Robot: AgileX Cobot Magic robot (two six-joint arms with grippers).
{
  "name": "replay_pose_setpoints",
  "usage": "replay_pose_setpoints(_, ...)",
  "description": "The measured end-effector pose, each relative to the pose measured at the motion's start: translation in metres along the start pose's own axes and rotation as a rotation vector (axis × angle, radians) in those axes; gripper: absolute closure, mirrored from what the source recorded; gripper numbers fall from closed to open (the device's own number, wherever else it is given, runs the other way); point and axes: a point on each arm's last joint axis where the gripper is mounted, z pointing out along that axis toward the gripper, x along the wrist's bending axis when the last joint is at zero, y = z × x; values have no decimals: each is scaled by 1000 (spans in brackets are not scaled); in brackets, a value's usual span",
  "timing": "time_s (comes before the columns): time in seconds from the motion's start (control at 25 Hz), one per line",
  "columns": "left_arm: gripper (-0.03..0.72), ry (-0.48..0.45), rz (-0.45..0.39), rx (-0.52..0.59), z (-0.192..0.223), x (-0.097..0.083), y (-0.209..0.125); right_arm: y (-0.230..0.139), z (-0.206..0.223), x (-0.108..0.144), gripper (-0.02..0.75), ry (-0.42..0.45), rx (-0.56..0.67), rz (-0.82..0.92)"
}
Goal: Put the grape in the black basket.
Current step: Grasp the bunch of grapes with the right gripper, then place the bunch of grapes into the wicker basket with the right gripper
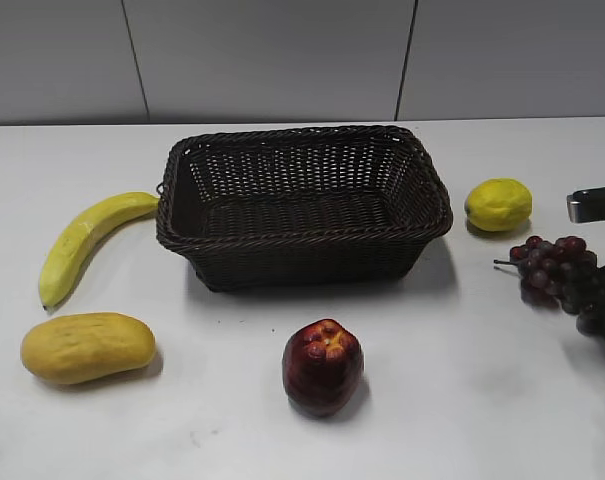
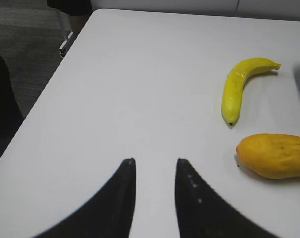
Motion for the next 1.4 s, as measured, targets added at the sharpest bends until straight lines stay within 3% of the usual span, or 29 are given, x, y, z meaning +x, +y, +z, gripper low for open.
replay_pose_setpoints(0.16,472,0,0,0,0,0,0,11,-30,-3,514,-4,-89,5)
replay_pose_setpoints(0.32,472,0,0,0,0,0,0,25,-86,-9,538,-21,-239,-56)
replay_pose_setpoints(0.48,472,0,0,0,0,0,0,41,-148,-10,568,-58,-420,-286)
replay_pose_setpoints(0.64,472,0,0,0,0,0,0,58,-191,5,570,-73,-570,-526)
replay_pose_setpoints(0.8,472,0,0,0,0,0,0,73,-211,38,576,-94,-717,-738)
replay_pose_setpoints(1.04,472,0,0,0,0,0,0,87,-210,112,587,-168,-925,-1133)
replay_pose_setpoints(1.2,472,0,0,0,0,0,0,86,-183,165,589,-161,-946,-1346)
replay_pose_setpoints(1.4,472,0,0,0,0,0,0,82,-133,214,589,-96,-892,-1465)
